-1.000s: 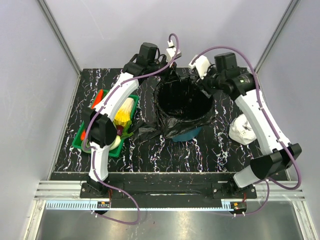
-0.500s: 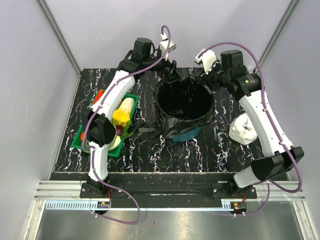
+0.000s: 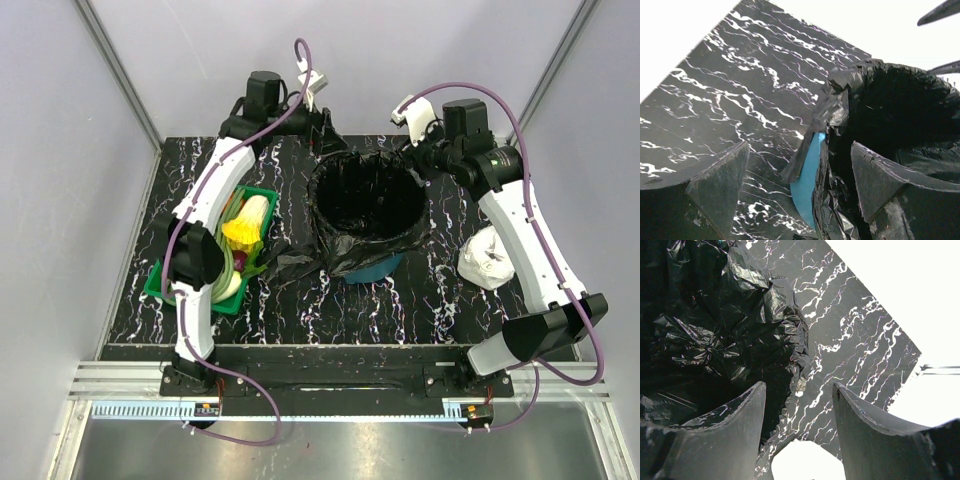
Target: Put the trash bags into the trash bin
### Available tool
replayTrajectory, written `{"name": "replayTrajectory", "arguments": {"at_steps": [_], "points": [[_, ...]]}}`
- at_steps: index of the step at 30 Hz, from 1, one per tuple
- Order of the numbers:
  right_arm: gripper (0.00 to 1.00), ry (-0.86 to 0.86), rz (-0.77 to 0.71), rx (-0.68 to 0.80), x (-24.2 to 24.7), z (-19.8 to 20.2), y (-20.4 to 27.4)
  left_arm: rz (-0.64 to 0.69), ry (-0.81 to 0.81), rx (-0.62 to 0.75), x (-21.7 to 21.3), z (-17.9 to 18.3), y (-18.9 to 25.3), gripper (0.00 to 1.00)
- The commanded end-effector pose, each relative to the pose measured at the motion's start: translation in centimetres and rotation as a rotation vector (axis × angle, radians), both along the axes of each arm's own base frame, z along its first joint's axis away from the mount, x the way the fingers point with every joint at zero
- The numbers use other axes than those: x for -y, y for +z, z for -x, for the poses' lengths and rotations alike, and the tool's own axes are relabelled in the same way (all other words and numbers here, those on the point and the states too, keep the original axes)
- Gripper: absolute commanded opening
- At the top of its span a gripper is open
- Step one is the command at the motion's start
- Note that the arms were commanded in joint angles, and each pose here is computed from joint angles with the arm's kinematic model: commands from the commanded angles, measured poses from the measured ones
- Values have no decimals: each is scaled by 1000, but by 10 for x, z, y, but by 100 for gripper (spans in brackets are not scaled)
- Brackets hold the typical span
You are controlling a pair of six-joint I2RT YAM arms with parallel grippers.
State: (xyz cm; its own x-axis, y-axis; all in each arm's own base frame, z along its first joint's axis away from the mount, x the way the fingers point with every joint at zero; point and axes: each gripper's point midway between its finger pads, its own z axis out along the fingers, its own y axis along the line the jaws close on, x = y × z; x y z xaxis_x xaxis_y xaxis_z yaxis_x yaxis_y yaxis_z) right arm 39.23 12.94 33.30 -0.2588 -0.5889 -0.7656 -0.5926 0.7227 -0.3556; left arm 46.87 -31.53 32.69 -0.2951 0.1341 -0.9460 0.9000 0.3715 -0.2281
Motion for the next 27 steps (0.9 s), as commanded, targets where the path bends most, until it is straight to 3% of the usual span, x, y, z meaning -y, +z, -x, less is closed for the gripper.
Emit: {"name": "replayTrajectory", "arguments": {"at_steps": [1, 7, 10, 14, 20, 27], "points": [[62, 1, -36, 28, -3, -6, 7, 28, -106, 33, 5, 27, 15, 86], [62, 3, -31, 17, -4, -6, 2, 9, -122, 32, 3, 32, 7, 81], [62, 3, -28, 13, -3, -6, 0, 5, -116, 41, 2, 31, 9, 73], [62, 3, -27, 5, -4, -7, -3, 6, -119, 45, 2, 31, 9, 55], [62, 0, -21, -9, -4, -8, -10, 8, -125, 46, 3, 32, 10, 46], [62, -2, -21, -11, -3, -8, -12, 15, -128, 52, 6, 31, 14, 16]]}}
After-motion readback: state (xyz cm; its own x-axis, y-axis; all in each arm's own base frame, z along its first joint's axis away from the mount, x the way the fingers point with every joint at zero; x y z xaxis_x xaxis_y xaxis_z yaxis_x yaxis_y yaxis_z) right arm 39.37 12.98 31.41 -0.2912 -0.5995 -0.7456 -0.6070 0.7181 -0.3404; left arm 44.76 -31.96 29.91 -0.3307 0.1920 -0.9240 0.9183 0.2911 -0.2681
